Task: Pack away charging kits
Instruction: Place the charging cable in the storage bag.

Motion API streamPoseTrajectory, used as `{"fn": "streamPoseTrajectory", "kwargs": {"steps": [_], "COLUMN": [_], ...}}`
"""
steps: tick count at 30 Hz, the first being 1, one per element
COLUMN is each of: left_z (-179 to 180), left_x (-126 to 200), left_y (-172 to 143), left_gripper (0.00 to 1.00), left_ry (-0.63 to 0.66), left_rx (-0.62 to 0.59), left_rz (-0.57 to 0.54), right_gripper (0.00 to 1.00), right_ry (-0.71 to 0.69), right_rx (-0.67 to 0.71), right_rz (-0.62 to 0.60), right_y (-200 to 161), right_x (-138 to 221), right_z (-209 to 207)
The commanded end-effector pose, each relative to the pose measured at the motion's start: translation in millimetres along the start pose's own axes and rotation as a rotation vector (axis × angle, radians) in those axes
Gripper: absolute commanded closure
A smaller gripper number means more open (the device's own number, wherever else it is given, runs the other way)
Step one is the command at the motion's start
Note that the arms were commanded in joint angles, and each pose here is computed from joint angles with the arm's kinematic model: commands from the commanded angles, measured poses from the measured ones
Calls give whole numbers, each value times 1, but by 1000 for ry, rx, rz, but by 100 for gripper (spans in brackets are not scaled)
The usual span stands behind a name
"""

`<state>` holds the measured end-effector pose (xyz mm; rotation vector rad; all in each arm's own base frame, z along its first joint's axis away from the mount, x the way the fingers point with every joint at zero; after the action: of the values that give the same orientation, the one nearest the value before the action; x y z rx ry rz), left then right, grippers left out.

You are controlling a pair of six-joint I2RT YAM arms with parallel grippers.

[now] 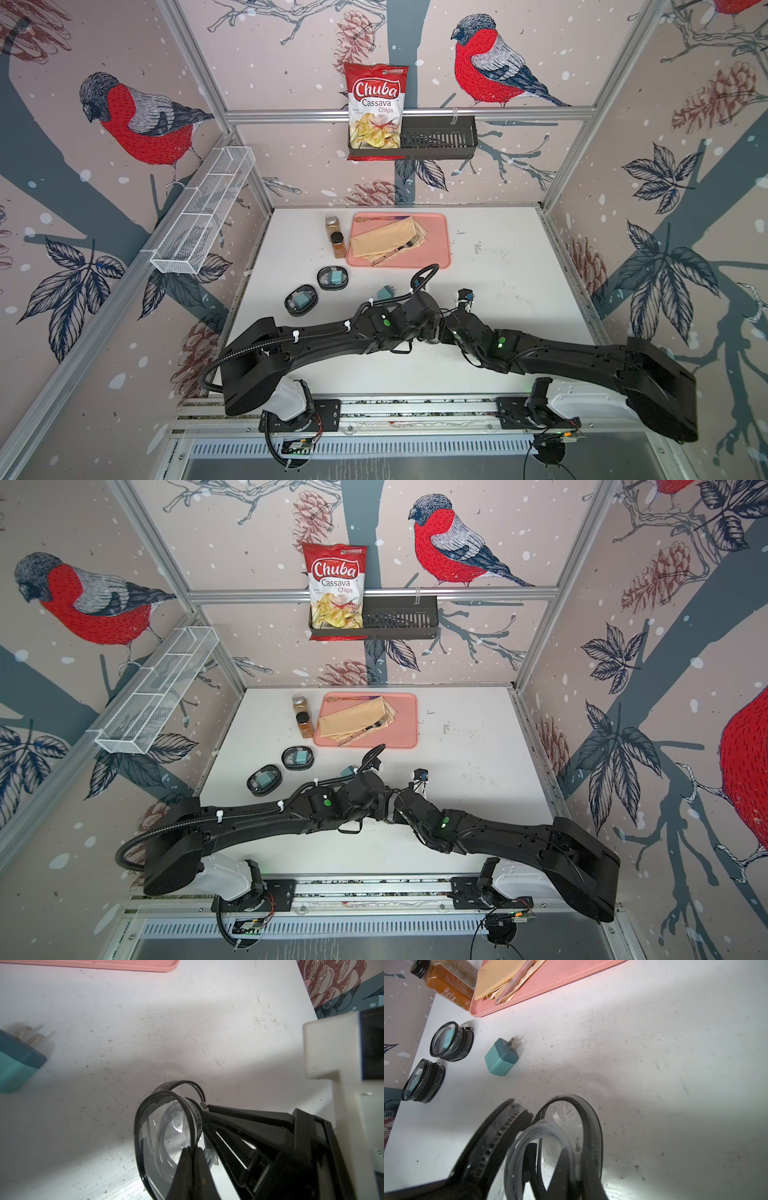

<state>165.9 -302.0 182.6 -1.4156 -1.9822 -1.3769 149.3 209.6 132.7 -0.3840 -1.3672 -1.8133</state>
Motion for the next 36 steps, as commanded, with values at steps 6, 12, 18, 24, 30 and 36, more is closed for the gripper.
{"fn": "streamPoseTrajectory", "kwargs": {"steps": [6, 12, 18, 24, 30, 36], "left_z": [-8, -6, 1, 8, 13, 22], "left_x": [1, 7, 9, 10, 10, 14], "left_y": [3, 3, 4, 6, 7, 8], "left_gripper": [100, 100, 100, 100, 100, 100], "left_ry": [-65, -78, -23, 78, 147, 236], "left_rx": [17, 27, 57, 87, 100, 117], "left_rz": [-24, -42, -64, -90, -99, -120], "right_gripper": [98, 96, 93, 80, 60, 54], "right_ry": [-72, -67, -104, -110, -68, -6], "right_rx": [-48, -68, -66, -65, -62, -56], "right_rz": [-8, -10, -6, -12, -46, -71], "right_y": [4, 1, -1, -2, 3, 12], "right_x": [-9, -15, -16, -14, -5, 5], "right_z": [2, 0, -4, -4, 3, 12]}}
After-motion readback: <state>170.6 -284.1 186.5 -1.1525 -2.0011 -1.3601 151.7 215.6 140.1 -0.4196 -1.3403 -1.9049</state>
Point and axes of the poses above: each gripper's point midway between its finger pads, its own x axis back along the fingers, its own z axis along the line the jaws close on, y = z × x, the point moved 9 cm from there along x, back along the fingers, and after that the axes turned 7 degrees about x, right-handed, at the moved point
